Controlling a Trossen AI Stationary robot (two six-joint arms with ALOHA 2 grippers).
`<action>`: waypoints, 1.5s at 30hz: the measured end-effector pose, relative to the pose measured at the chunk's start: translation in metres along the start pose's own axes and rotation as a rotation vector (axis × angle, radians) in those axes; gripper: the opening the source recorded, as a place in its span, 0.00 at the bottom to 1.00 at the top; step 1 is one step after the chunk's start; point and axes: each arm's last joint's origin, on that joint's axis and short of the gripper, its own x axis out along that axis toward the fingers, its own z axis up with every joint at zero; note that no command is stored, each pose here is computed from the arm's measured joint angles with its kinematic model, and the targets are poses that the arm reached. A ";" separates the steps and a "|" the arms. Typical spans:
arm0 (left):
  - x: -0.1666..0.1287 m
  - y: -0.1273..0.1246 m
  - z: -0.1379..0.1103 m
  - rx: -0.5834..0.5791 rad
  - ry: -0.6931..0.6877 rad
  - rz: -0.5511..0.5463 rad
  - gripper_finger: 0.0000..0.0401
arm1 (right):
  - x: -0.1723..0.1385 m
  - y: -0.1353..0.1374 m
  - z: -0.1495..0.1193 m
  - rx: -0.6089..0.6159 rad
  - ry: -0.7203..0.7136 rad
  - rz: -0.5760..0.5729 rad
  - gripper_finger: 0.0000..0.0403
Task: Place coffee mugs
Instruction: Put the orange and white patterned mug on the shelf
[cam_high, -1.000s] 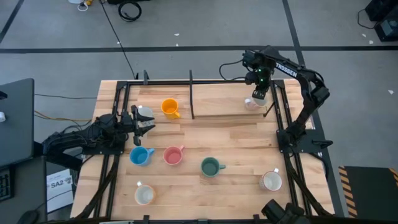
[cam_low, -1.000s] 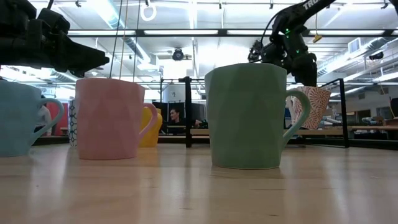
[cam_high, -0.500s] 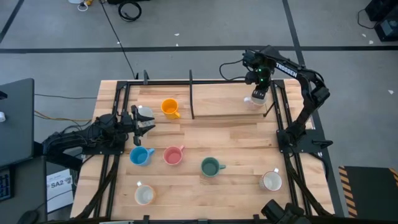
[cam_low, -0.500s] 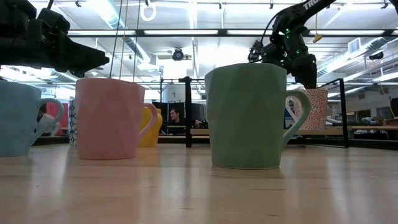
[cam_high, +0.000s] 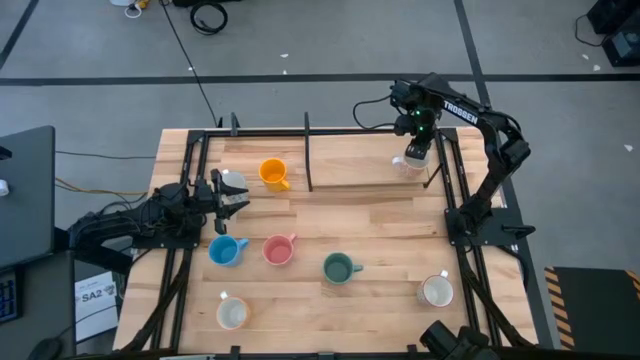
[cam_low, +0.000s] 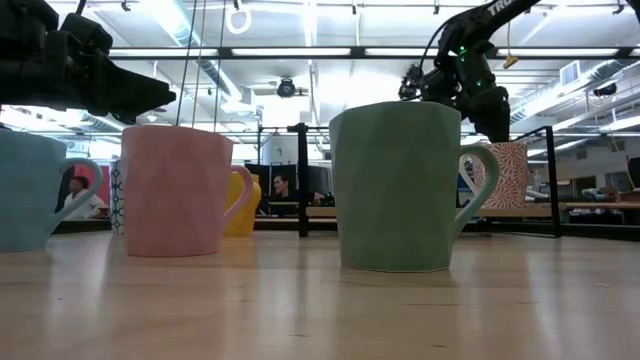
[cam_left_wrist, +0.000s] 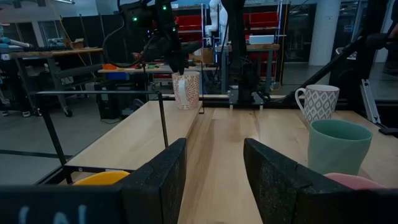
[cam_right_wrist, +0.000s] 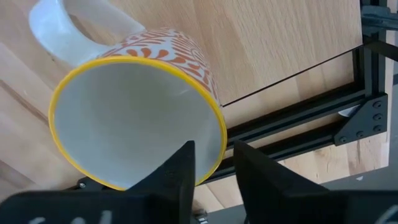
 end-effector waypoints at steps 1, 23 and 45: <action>0.000 0.000 0.000 0.000 0.000 0.000 0.42 | 0.000 0.000 0.000 0.000 0.000 0.000 0.32; 0.000 0.000 0.000 0.000 0.000 0.000 0.42 | -0.039 -0.004 0.001 0.006 -0.146 -0.065 0.41; 0.000 0.000 0.000 0.000 0.000 0.001 0.42 | -0.100 0.112 -0.044 -0.038 -0.458 -0.042 0.41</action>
